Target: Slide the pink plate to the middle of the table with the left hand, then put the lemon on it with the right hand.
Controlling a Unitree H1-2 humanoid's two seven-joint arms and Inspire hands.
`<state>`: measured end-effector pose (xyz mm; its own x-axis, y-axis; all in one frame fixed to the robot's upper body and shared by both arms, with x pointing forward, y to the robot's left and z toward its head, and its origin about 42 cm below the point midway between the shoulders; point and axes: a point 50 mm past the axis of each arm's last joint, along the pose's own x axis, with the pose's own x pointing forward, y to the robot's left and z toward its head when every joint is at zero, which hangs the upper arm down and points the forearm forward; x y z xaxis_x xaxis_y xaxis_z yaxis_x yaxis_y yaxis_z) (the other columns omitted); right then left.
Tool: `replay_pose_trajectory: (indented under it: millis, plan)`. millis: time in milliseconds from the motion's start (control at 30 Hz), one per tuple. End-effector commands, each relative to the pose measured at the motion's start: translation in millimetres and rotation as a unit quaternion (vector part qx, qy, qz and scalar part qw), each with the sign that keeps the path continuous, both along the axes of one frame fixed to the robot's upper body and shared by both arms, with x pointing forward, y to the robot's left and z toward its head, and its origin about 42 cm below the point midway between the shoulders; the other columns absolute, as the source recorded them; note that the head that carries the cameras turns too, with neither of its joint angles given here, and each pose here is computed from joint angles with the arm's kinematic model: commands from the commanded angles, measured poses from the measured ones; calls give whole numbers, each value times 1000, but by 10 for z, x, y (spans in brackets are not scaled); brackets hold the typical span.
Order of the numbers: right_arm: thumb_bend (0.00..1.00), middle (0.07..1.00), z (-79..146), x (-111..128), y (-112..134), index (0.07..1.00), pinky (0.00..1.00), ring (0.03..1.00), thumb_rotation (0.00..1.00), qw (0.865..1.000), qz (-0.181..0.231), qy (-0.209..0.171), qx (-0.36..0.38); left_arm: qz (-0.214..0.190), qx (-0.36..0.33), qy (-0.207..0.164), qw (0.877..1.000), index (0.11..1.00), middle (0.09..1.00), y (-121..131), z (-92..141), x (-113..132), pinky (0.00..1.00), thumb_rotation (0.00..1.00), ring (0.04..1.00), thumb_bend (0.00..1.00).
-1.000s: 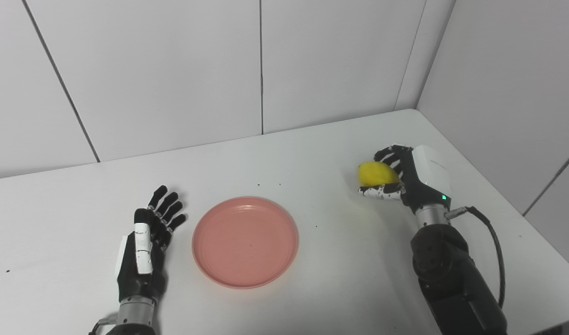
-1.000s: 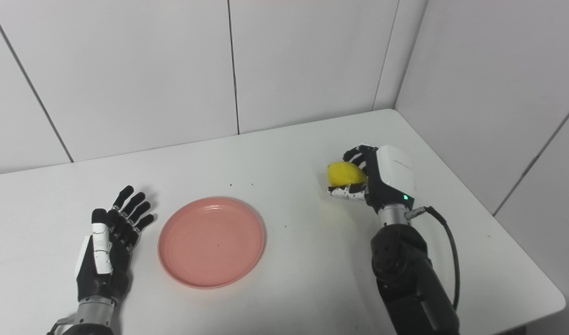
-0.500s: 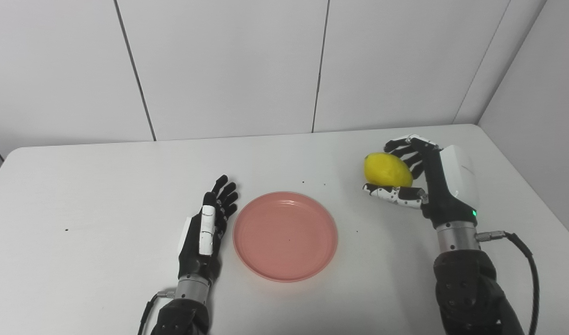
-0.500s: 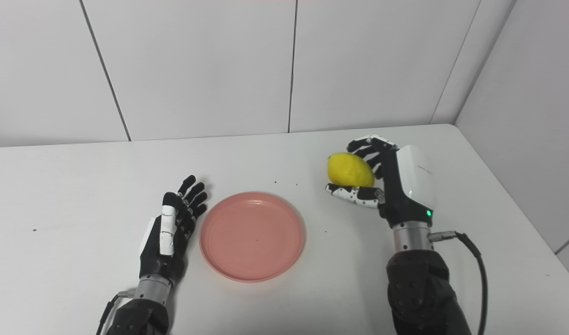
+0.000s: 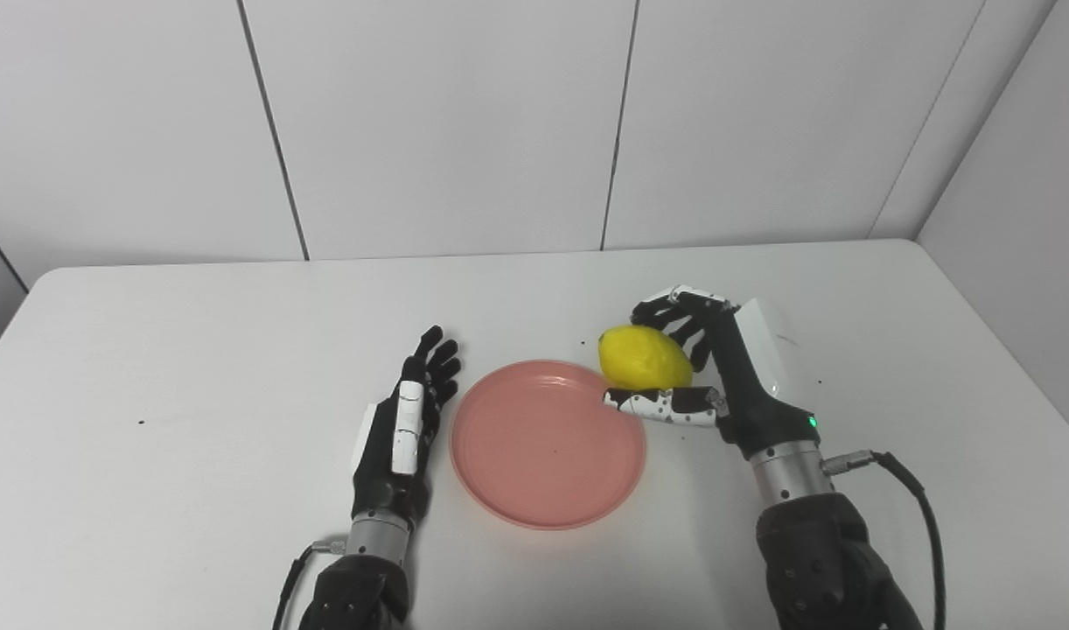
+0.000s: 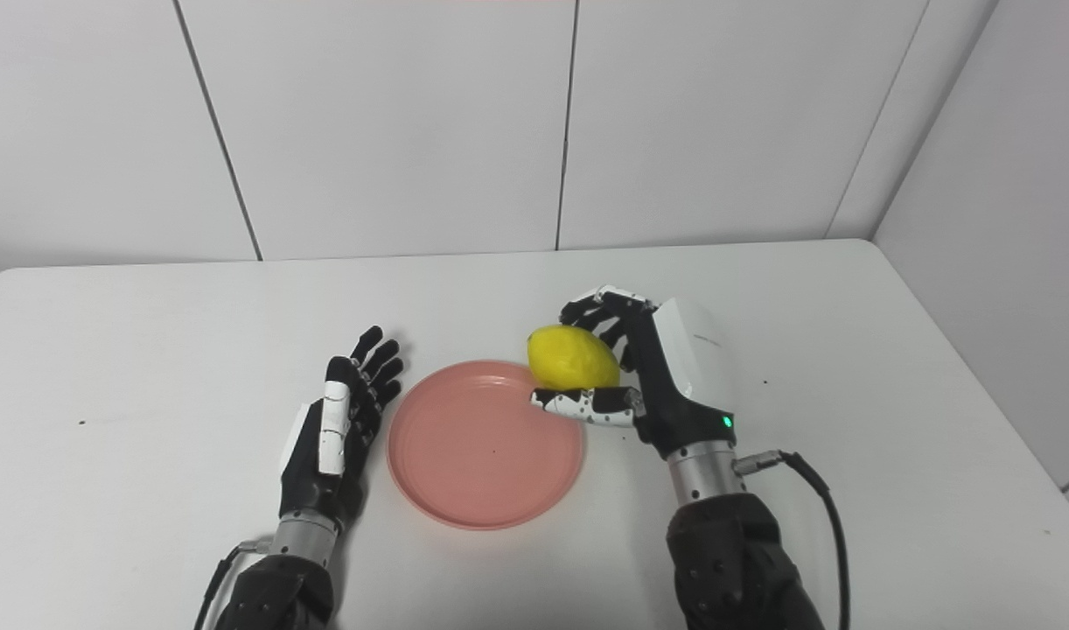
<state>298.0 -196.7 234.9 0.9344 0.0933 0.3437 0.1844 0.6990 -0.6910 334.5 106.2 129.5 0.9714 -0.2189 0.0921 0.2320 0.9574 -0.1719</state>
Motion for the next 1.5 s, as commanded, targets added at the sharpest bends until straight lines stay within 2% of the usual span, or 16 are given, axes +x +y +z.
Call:
replay_pose_trajectory:
  millis: [0,300,400,800,1167,1333,1400,1433,1467]
  plan:
    - [513,467,154,38,100,538,353,398,0,999,26,-40,-8,-4,-3,-22,1000,930,928,-82,134,34,953,1000,930,790]
    - [516,464,-145,236,323,534,371,412,0,996,74,-9,-38,-6,0,-24,1000,935,931,-75,131,27,963,1000,934,787]
    - [514,463,-213,282,389,539,343,396,0,995,86,-6,-45,-6,-1,-23,1000,933,931,-74,128,28,968,1000,936,779]
    - [514,460,-550,385,491,542,388,406,0,991,95,36,-86,-7,0,-23,1000,932,932,-77,131,18,958,1000,936,782]
    - [517,459,-627,371,501,534,448,432,0,990,101,20,-100,-5,-2,-24,1000,931,930,-73,137,19,956,1000,933,786]
    - [520,482,-632,366,491,512,522,453,0,990,96,15,-104,-3,-4,-25,1000,928,929,-68,142,29,952,1000,933,782]
    - [527,486,-628,356,482,503,557,557,0,990,96,12,-102,-3,-4,-25,1000,926,929,-67,141,32,948,1000,932,779]
    - [524,583,-625,351,478,499,593,602,79,990,96,10,-100,-3,-4,-25,1000,927,930,-67,139,34,949,1000,933,783]
    - [523,616,-619,344,475,497,606,617,105,990,98,9,-98,-3,-3,-25,1000,927,930,-67,138,35,949,1000,933,785]
